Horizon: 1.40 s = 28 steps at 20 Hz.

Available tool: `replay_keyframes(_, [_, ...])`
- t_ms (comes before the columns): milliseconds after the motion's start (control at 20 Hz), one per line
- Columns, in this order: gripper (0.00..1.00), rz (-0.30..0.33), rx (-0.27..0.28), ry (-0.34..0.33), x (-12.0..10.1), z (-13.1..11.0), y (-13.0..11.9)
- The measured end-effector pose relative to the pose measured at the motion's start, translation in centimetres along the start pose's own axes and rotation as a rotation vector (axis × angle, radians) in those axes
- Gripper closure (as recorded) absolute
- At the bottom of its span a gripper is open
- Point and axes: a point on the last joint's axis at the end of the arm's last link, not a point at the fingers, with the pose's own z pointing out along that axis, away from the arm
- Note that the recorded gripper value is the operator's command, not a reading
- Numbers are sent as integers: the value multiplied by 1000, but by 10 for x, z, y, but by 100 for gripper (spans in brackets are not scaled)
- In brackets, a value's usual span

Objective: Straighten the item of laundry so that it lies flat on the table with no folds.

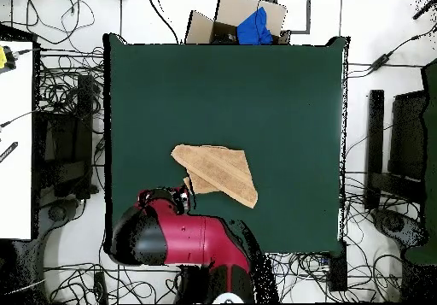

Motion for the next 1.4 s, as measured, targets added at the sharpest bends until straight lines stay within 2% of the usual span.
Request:
replay_keyframes(700, [0,44,1,31,12,41,-19])
replay_keyframes(1400, [0,46,0,44,23,68,-18])
